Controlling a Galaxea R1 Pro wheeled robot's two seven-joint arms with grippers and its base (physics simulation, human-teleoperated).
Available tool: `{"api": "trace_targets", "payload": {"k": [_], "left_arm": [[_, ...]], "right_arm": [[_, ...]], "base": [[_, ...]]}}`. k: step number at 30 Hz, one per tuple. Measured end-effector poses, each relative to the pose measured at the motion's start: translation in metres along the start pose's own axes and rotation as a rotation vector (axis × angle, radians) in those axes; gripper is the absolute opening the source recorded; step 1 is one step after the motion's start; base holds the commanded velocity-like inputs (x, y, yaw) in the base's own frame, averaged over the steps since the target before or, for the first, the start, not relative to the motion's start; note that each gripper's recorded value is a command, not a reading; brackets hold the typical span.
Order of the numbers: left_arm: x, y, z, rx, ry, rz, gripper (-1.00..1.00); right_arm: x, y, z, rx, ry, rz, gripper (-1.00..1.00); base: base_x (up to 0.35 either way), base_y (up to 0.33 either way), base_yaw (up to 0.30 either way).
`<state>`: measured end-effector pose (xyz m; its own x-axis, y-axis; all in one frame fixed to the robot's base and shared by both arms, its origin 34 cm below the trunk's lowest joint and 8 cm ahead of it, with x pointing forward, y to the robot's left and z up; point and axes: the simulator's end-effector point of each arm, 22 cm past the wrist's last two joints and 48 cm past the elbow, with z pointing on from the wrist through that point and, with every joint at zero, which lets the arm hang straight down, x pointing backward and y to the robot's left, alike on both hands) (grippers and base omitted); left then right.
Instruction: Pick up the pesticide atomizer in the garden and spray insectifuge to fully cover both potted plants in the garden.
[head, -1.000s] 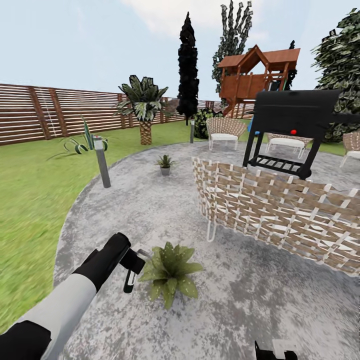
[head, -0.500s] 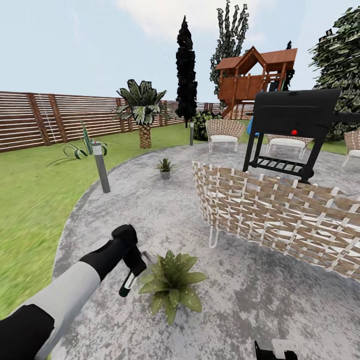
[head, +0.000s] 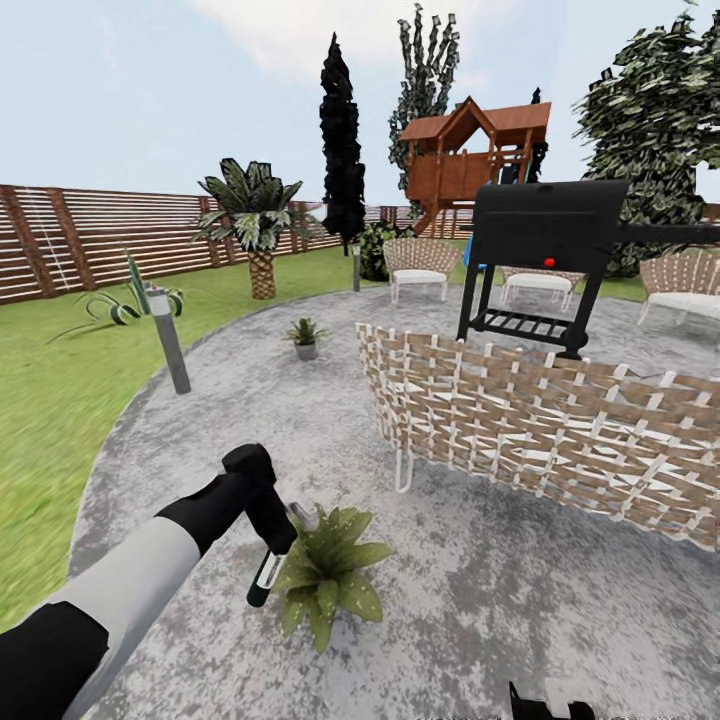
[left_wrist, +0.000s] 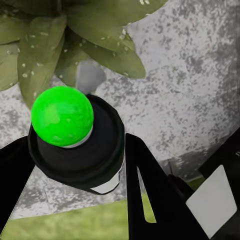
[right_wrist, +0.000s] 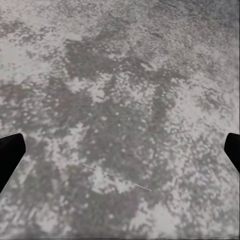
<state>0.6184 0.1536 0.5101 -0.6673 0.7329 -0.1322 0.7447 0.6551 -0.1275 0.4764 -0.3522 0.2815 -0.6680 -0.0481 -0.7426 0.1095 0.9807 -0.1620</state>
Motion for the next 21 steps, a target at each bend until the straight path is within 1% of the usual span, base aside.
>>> {"api": "trace_targets", "payload": {"k": [3,8,9,12,13,15,18,21], "left_arm": [[0.000,0.000,0.000,0.000,0.001,0.000,-1.00],[-0.001,-0.003,0.001,0.005,0.002,0.007,-1.00],[-0.001,-0.005,0.002,0.005,0.007,0.013,-1.00],[0.007,-0.015,0.011,0.006,0.061,0.066,-1.00],[0.009,-0.019,0.013,0.015,0.072,0.077,-1.00],[0.009,-0.033,0.014,0.054,0.089,0.097,-1.00],[0.009,-0.040,0.013,0.077,0.093,0.106,-1.00],[0.007,-0.042,0.013,0.082,0.091,0.110,-1.00]], "right_arm": [[0.000,0.001,0.000,-0.001,0.001,0.001,1.00],[0.000,0.003,0.000,-0.005,0.001,0.001,1.00],[0.000,0.003,0.000,-0.006,0.001,0.001,1.00],[0.000,0.003,0.000,-0.006,0.001,0.002,1.00],[0.000,0.003,0.000,-0.005,0.001,0.002,1.00],[0.000,0.003,0.000,-0.005,0.001,0.002,1.00],[0.000,0.002,0.000,-0.004,0.001,0.002,1.00],[0.000,0.003,0.000,-0.004,0.001,0.002,1.00]], "base": [[0.000,0.078,-0.117],[0.000,0.268,-0.014],[0.044,0.300,-0.001],[0.088,0.302,0.000],[0.104,0.303,0.000],[0.101,0.262,0.000],[0.038,0.086,0.000],[0.009,0.019,0.000]]}}
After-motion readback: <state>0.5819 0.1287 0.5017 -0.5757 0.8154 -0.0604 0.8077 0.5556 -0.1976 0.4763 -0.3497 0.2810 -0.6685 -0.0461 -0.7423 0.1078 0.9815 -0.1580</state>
